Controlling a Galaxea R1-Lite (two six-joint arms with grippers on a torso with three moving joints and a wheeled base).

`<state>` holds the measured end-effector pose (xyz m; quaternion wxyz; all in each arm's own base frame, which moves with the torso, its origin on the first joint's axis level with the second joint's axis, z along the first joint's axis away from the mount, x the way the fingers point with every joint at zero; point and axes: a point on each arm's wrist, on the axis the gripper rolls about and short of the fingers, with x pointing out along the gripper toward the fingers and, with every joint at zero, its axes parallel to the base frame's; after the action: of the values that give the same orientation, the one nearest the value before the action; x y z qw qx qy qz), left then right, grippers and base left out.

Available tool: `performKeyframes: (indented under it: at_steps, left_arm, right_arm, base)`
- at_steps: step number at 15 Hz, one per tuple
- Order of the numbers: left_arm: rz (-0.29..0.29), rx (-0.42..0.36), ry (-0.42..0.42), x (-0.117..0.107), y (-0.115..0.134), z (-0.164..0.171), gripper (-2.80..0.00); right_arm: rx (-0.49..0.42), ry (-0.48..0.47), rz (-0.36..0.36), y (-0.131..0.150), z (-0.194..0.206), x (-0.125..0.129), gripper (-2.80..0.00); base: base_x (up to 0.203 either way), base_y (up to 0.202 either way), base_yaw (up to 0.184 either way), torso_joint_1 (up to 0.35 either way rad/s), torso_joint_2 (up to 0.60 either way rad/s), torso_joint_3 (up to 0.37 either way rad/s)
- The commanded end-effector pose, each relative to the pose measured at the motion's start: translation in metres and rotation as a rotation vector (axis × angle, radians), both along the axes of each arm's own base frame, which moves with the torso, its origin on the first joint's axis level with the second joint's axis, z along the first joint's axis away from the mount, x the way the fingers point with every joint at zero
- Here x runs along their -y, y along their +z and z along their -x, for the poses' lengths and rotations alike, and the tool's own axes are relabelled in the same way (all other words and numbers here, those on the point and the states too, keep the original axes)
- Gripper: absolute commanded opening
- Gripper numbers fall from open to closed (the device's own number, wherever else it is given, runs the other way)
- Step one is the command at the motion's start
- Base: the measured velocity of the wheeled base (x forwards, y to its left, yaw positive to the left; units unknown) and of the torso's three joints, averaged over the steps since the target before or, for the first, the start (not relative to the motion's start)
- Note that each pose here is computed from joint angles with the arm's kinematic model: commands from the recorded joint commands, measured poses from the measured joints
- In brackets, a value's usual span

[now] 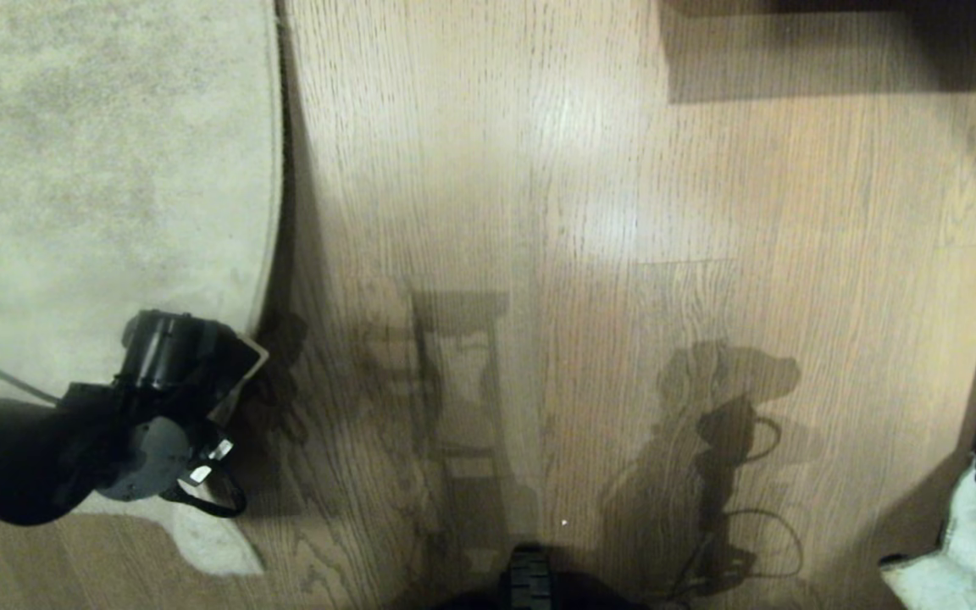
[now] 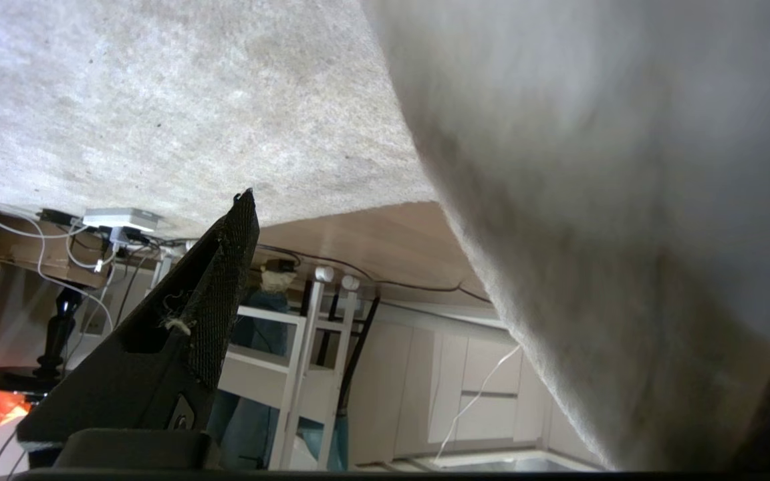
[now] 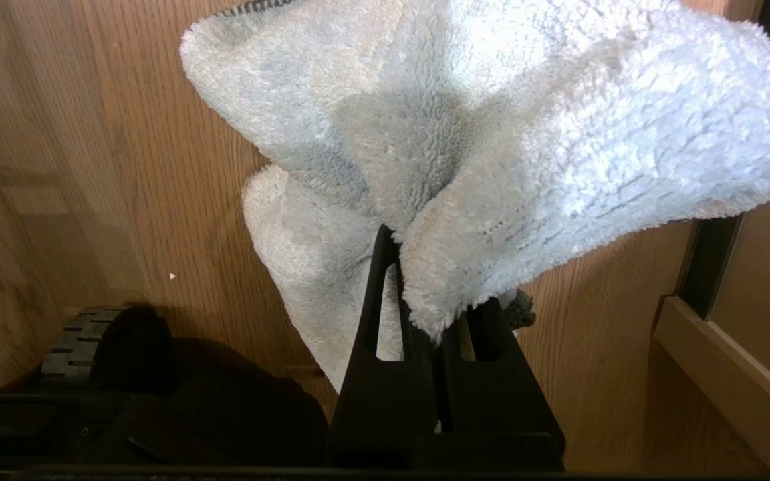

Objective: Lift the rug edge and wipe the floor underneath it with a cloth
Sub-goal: Lift up the carpet

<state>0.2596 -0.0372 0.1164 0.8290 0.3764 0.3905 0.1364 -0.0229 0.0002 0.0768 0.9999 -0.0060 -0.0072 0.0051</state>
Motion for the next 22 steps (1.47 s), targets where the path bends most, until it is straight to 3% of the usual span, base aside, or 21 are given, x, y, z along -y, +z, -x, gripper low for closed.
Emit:
performKeyframes:
  at_steps: [1, 9, 13, 18, 22]
  left_arm:
    - [-0.001, -0.003, -0.002, -0.001, -0.002, 0.006, 0.0]
    - [0.027, -0.008, -0.022, -0.003, -0.004, 0.011, 0.0]
    - [0.047, 0.035, -0.035, -0.003, -0.004, 0.017, 0.0]
    - [0.16, 0.034, -0.143, -0.002, 0.0, 0.019, 0.0]
    - [0.21, 0.054, -0.102, -0.002, -0.003, 0.023, 0.0]
  right_arm:
    - [0.0, 0.001, 0.0, 0.0, 0.0, 0.0, -2.8]
    - [0.0, 0.001, 0.0, 0.0, 0.0, 0.0, -2.8]
    - [0.0, 0.001, 0.0, 0.0, 0.0, 0.0, -2.8]
    - [0.0, 0.001, 0.0, 0.0, 0.0, 0.0, -2.8]
    - [0.0, 0.001, 0.0, 0.0, 0.0, 0.0, -2.8]
  base:
    - [0.0, 0.0, 0.0, 0.0, 0.0, 0.0]
    - [0.0, 0.0, 0.0, 0.0, 0.0, 0.0]
    - [0.0, 0.0, 0.0, 0.0, 0.0, 0.0]
    - [0.0, 0.0, 0.0, 0.0, 0.0, 0.0]
    - [0.0, 0.0, 0.0, 0.0, 0.0, 0.0]
